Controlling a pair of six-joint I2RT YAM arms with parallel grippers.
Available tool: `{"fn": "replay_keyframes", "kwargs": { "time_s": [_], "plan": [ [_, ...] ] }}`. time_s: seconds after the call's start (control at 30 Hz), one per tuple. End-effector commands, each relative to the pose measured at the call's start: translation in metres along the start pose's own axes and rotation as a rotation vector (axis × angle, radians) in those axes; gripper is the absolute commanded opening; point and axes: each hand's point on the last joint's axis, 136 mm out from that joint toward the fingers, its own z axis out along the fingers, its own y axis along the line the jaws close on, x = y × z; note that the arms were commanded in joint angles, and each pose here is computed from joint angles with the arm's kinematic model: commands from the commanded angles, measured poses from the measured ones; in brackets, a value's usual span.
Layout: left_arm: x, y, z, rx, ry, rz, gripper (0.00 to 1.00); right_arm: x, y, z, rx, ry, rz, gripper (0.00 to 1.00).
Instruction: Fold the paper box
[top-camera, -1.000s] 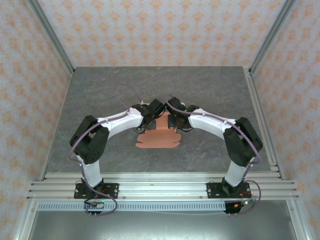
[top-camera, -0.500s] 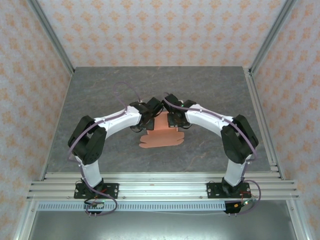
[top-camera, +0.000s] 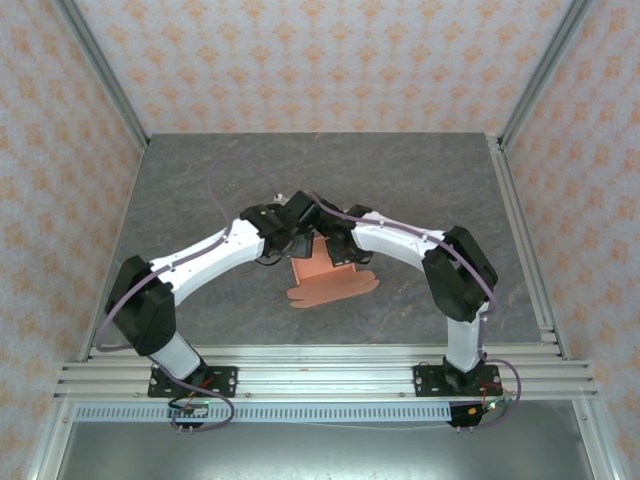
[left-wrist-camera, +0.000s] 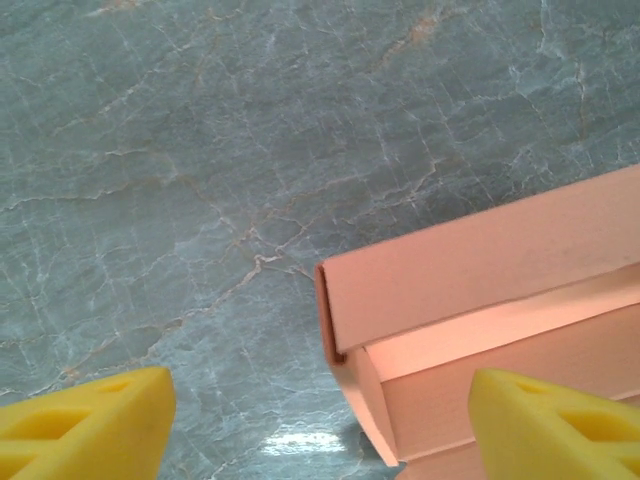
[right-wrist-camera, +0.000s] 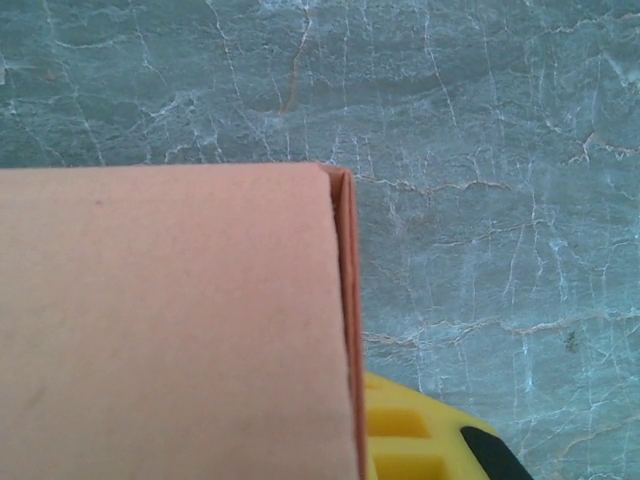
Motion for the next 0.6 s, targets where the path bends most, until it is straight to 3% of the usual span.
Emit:
{"fn": "replay_keyframes", "kwargs": {
  "time_s": [0.0, 0.17, 0.4, 0.57],
  "plan": [
    [-0.010, 0.032, -0.017, -0.036, -0.073, -0.082, 0.77, 0.019, -0.010, 0.007, 0.058, 0.093, -0.142, 0.00],
    [-0.012, 0.076, -0.034, -0.036, -0.136, -0.195, 0.79, 0.015, -0.015, 0.007, 0.061, 0.143, -0.223, 0.03],
    [-0.009, 0.121, -0.028, 0.017, -0.159, -0.356, 0.80, 0.002, -0.004, 0.004, 0.001, 0.153, -0.304, 0.33],
    [-0.012, 0.120, -0.015, 0.054, -0.159, -0.380, 0.82, -0.010, 0.000, 0.008, 0.022, 0.164, -0.334, 0.40]
  ]
}}
